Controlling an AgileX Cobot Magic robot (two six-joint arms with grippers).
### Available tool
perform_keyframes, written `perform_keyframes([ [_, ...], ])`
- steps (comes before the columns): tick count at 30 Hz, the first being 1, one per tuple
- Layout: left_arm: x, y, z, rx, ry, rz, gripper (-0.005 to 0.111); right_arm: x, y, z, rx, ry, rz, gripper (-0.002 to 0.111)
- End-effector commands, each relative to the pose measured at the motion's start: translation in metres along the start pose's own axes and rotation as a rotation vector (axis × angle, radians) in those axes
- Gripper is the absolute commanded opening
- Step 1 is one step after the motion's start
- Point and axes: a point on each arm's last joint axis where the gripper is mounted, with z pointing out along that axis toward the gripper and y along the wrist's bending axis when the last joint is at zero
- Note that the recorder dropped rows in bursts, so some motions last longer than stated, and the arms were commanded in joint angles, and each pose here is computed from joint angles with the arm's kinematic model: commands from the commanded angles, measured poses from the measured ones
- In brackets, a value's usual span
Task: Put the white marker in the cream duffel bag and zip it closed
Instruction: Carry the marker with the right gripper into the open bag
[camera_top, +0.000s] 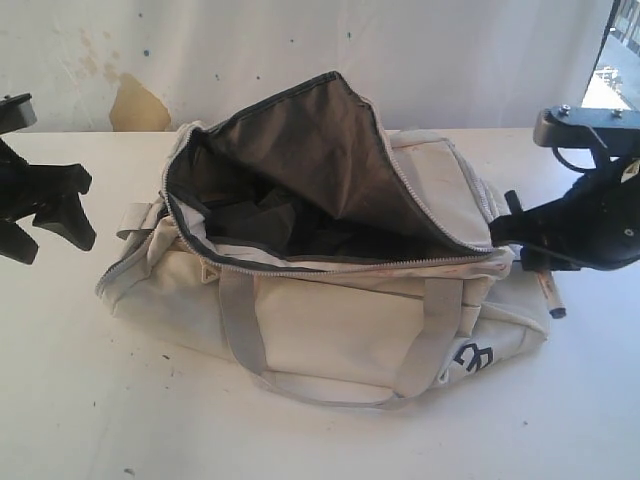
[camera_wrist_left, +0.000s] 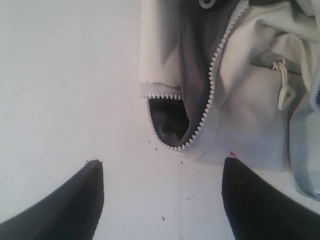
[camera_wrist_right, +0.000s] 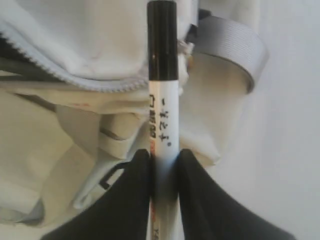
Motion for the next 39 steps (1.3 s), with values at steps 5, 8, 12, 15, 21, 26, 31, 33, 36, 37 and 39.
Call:
perform_keyframes([
  [5, -0.001, -0.003, -0.004, 0.000, -0.026, 0.009, 0.073, -0.023, 0.029, -0.005, -0.173, -0.104, -0.162, 0.000],
  [8, -0.001, -0.003, -0.004, 0.000, -0.026, 0.009, 0.073, -0.034, 0.046, 0.006, -0.199, -0.096, -0.205, 0.000],
  [12, -0.002, -0.003, -0.004, -0.002, -0.032, 0.011, 0.073, -0.053, 0.068, 0.022, -0.228, -0.102, -0.254, 0.000],
  [15, -0.002, -0.003, -0.004, -0.003, -0.039, 0.011, 0.073, -0.067, 0.087, 0.040, -0.257, -0.080, -0.288, 0.000],
  [21, -0.002, -0.003, -0.004, -0.003, -0.040, 0.011, 0.073, -0.094, 0.121, 0.068, -0.310, -0.054, -0.359, 0.000],
  [26, -0.003, -0.003, -0.004, -0.004, -0.045, 0.011, 0.073, -0.112, 0.144, 0.089, -0.331, -0.092, -0.476, 0.000],
  [31, -0.003, -0.003, -0.004, -0.004, -0.045, 0.011, 0.073, -0.123, 0.163, 0.110, -0.343, -0.125, -0.571, 0.000],
  [33, -0.003, -0.003, -0.004, -0.004, -0.045, 0.011, 0.073, -0.125, 0.170, 0.119, -0.346, -0.137, -0.599, 0.000],
  [36, -0.003, -0.003, -0.004, -0.004, -0.045, 0.011, 0.073, -0.126, 0.178, 0.128, -0.346, -0.175, -0.697, 0.000],
  [37, -0.003, -0.003, -0.004, -0.004, -0.045, 0.011, 0.073, -0.126, 0.182, 0.130, -0.348, -0.188, -0.732, 0.000],
  [39, -0.003, -0.003, -0.004, -0.004, -0.045, 0.011, 0.073, -0.125, 0.188, 0.134, -0.338, -0.223, -0.791, 0.000],
])
